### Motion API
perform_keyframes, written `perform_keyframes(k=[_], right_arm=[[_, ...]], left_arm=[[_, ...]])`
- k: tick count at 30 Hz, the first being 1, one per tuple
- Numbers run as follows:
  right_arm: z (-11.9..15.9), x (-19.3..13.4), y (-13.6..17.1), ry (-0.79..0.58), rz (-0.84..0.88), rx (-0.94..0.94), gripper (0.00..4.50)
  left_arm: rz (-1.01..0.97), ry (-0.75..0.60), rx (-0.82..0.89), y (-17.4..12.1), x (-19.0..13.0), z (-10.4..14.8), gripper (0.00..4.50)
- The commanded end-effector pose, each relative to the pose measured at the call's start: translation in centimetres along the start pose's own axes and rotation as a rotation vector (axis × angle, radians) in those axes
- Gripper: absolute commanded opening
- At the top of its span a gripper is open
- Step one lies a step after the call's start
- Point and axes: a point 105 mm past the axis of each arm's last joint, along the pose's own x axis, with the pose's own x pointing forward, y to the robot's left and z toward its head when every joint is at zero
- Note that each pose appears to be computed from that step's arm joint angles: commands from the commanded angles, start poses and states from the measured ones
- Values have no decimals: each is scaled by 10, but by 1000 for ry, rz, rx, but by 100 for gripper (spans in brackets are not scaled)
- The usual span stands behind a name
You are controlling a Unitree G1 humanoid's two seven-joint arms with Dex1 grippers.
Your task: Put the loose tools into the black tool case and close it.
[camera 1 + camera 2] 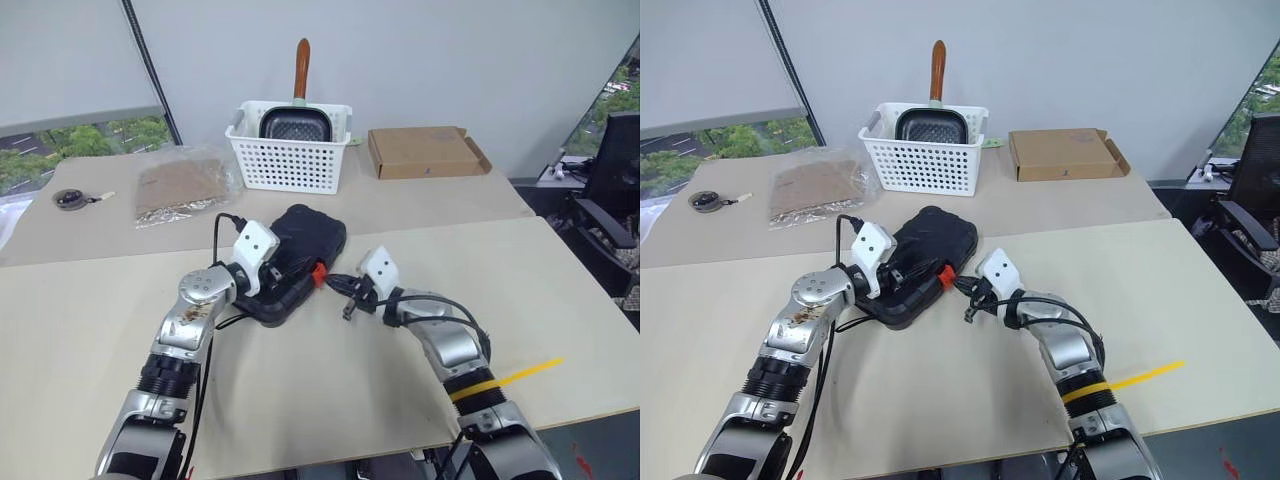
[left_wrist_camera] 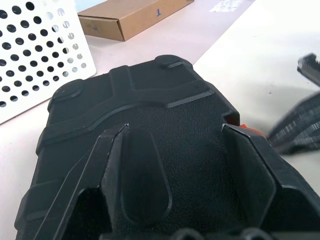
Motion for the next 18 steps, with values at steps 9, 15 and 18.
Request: perform_keyframes(k=[9,15,18], right_arm=[[30,20,-2,-83,-14,-52,3],[22,9,-5,-55,-16,-64,3],[18,0,-6,-42,-13,-64,3]], left_arm=[[-23,161,-79,-13,-5,-49,316],[-18,160,-82,-14,-6,-49,316],[-16,161,-85,-14,-6,-50,316]])
